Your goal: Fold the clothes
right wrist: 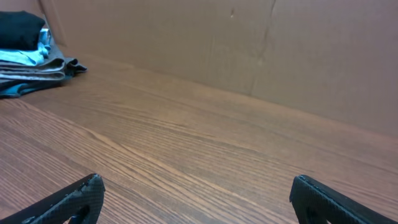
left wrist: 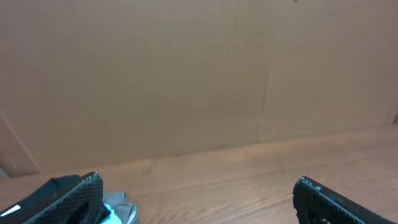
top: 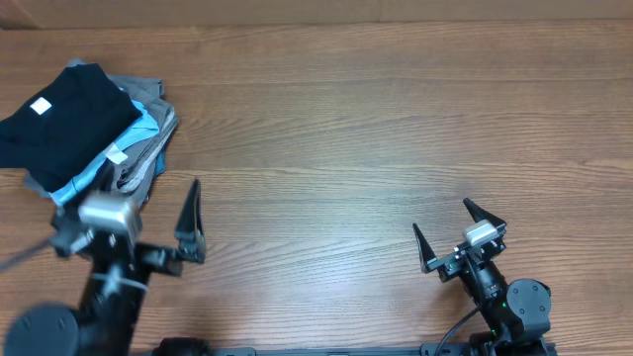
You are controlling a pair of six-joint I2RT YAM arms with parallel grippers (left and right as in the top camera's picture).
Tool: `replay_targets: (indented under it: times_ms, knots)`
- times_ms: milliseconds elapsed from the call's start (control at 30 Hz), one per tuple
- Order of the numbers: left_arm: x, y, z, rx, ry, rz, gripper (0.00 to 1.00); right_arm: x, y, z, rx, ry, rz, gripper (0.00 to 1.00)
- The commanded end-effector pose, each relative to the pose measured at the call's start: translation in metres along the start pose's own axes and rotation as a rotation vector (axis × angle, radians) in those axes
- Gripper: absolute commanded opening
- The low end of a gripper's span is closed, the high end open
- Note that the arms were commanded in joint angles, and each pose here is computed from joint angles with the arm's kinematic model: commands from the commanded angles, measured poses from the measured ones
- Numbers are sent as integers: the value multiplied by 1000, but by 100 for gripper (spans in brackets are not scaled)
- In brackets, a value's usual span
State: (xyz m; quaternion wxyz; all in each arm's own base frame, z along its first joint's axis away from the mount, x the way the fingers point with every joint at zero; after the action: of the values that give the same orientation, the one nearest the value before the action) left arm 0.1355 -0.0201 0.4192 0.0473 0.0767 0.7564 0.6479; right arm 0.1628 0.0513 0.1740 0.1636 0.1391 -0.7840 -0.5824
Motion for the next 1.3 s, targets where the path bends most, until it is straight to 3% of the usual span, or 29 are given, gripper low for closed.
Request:
replay_targets:
  times_ms: [0,333,733,967,1267]
  knots:
    - [16,-29,2,-26,-13,-54,100,0,0,-1,0,-5,-11,100]
    - [6,-123,18,-8,-24,-132,100,0,0,-1,0,-5,-11,100]
    - [-36,-213,37,32,-3,-11,100,0,0,-1,0,-5,-11,100]
    - [-45,-251,45,39,9,49,100,0,0,-1,0,-5,-11,100]
    - [-46,-251,45,38,8,36,100,0,0,-1,-1,-5,-11,100]
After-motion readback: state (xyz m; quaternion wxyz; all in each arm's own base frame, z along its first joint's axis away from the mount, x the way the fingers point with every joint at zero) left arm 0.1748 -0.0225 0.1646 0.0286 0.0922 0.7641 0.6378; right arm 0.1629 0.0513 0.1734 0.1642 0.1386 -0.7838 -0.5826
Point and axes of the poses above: each gripper's point midway between its finger pads, its own x axis back along the fingers, its own z axis along the line the jaws close on, y = z × x, the point moved 7 cm from there along x, back along the fingers, and after that the axes turned 9 degrees about x, right-handed, at the moved point
